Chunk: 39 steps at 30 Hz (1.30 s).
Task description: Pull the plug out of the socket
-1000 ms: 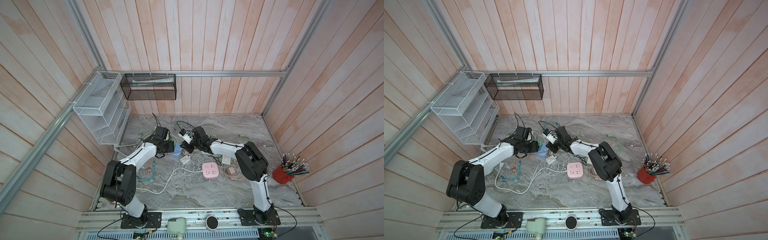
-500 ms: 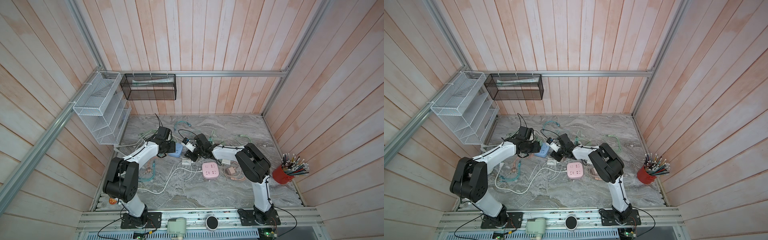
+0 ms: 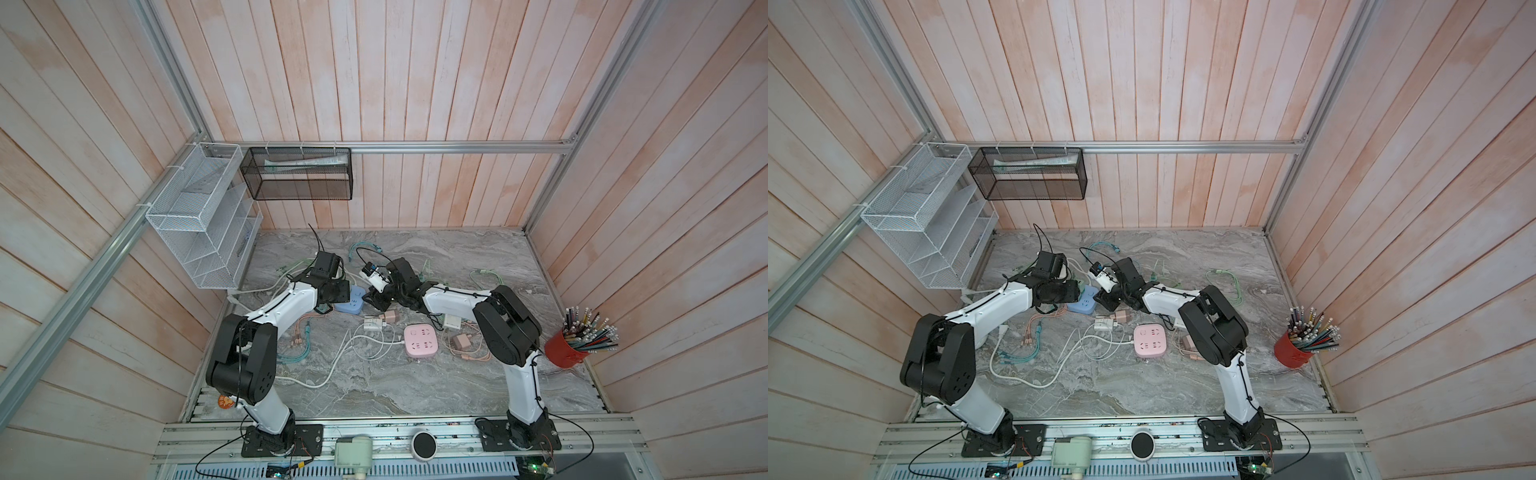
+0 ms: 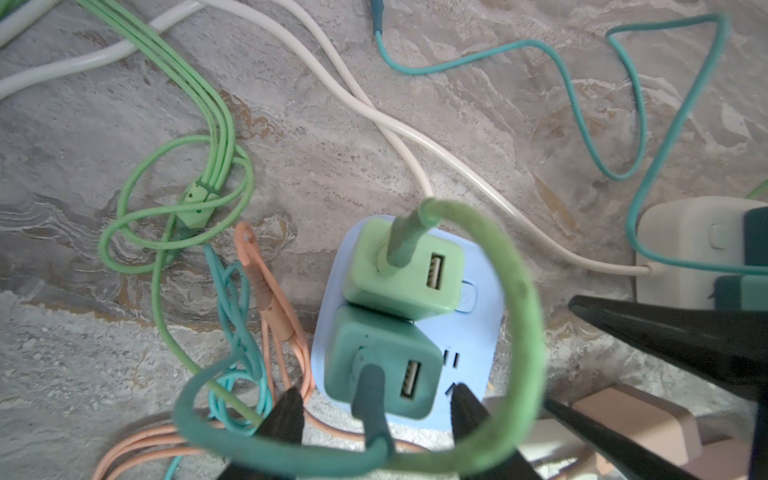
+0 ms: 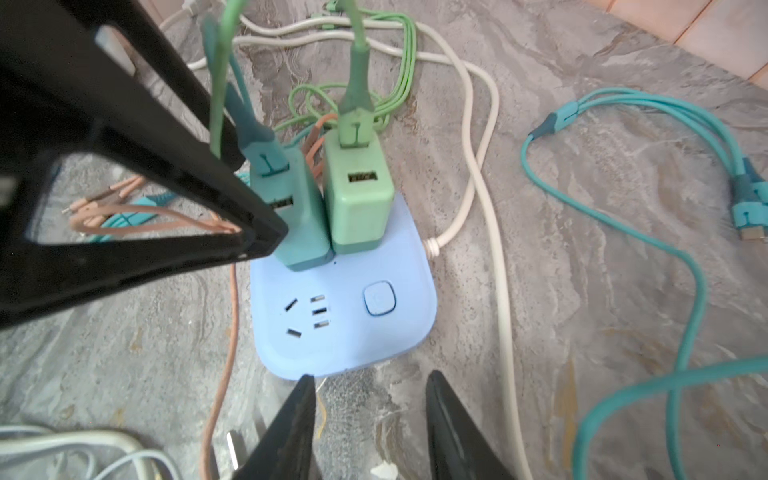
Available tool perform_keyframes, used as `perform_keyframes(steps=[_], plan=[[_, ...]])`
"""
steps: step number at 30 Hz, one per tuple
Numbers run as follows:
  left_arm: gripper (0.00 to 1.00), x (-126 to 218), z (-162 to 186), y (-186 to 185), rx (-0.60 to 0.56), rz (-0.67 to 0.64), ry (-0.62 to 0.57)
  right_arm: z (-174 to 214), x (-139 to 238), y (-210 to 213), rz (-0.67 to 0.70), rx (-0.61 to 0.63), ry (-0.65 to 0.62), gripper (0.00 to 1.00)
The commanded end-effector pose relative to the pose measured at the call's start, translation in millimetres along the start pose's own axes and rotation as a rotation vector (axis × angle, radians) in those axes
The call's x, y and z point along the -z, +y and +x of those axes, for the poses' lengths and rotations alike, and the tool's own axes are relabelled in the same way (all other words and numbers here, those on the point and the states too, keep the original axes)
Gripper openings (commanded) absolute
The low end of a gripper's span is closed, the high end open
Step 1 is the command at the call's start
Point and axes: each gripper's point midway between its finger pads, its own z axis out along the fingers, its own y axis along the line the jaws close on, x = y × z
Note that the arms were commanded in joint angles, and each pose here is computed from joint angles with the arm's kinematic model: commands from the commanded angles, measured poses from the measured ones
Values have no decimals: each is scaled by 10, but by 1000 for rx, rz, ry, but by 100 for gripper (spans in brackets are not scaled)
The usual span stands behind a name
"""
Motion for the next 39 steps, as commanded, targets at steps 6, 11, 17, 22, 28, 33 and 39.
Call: perform_keyframes(steps=[6,11,17,22,28,33,39], plan=[[59,-20,-9,-25,-28,2,-8,-160,-139,-89,18,-59,6,47],[59,-108,38,-13,-47,-4,15,-123,-173,-102,16,-73,20,48],[59,-169,49,-20,-53,-1,15,-8,-277,-120,7,-95,59,48],[58,-238,51,-13,-58,-5,21,19,-333,-150,10,-109,74,48],[55,-324,39,-30,-78,-16,14,119,-383,-157,6,-131,97,48],[52,-347,36,-38,-85,-16,11,131,-391,-199,13,-149,100,50],[45,-389,61,-64,-93,-13,25,121,-400,-266,20,-159,104,51]])
